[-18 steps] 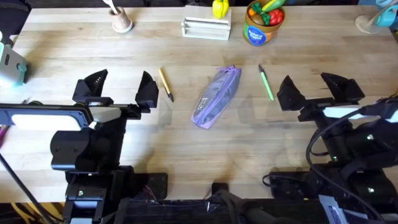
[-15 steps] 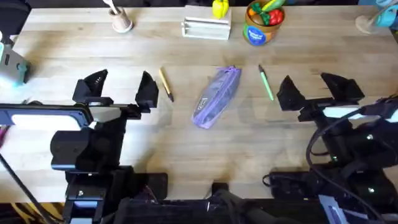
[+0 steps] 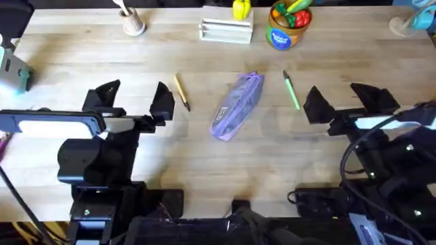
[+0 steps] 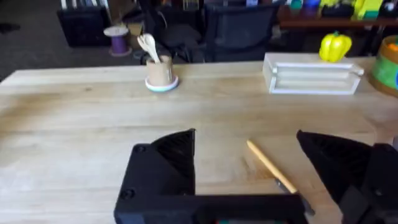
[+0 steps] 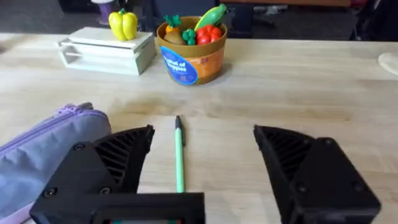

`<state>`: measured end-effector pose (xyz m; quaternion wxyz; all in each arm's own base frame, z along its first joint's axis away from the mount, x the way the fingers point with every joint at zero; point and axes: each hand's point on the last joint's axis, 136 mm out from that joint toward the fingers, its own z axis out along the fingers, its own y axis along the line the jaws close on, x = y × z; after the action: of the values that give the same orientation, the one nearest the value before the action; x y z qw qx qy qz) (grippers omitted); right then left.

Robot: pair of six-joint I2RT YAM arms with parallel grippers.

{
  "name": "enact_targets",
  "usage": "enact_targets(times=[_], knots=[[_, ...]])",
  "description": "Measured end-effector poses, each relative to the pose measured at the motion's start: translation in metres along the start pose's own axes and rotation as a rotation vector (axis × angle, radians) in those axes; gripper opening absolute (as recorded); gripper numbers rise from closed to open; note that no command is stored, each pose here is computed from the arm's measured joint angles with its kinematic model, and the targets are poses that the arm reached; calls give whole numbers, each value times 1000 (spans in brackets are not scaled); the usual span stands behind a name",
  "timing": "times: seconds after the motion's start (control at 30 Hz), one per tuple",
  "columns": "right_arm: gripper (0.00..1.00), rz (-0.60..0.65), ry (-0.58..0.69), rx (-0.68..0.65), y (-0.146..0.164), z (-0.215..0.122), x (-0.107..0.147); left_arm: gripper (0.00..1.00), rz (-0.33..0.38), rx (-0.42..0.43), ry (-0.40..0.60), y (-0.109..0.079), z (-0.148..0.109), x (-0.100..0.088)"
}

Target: Unzip the bag, pick up the pens from the table one at a time and place them inside, then zip the bag closed.

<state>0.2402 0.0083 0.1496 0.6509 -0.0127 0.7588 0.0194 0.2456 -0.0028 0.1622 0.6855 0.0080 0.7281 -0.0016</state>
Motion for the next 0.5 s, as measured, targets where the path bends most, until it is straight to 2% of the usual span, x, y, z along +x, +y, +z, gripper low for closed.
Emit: enact_targets(times=[0.03, 0.1, 0.2, 0.33, 0.5], knots=[[996, 2, 31, -3, 1, -2, 3, 992, 2, 0, 39, 0, -1, 6], [996, 5, 103, -7, 2, -8, 9, 991, 3, 1, 87, 0, -5, 8], [996, 9, 193, -10, 3, -18, 7, 991, 25, 4, 165, 0, -18, -9], [996, 14, 249, -29, 7, -32, -32, 992, 71, 12, 257, 0, -34, -44], [996, 11, 354, -53, 11, -42, -81, 992, 124, 27, 363, 0, -35, -84]])
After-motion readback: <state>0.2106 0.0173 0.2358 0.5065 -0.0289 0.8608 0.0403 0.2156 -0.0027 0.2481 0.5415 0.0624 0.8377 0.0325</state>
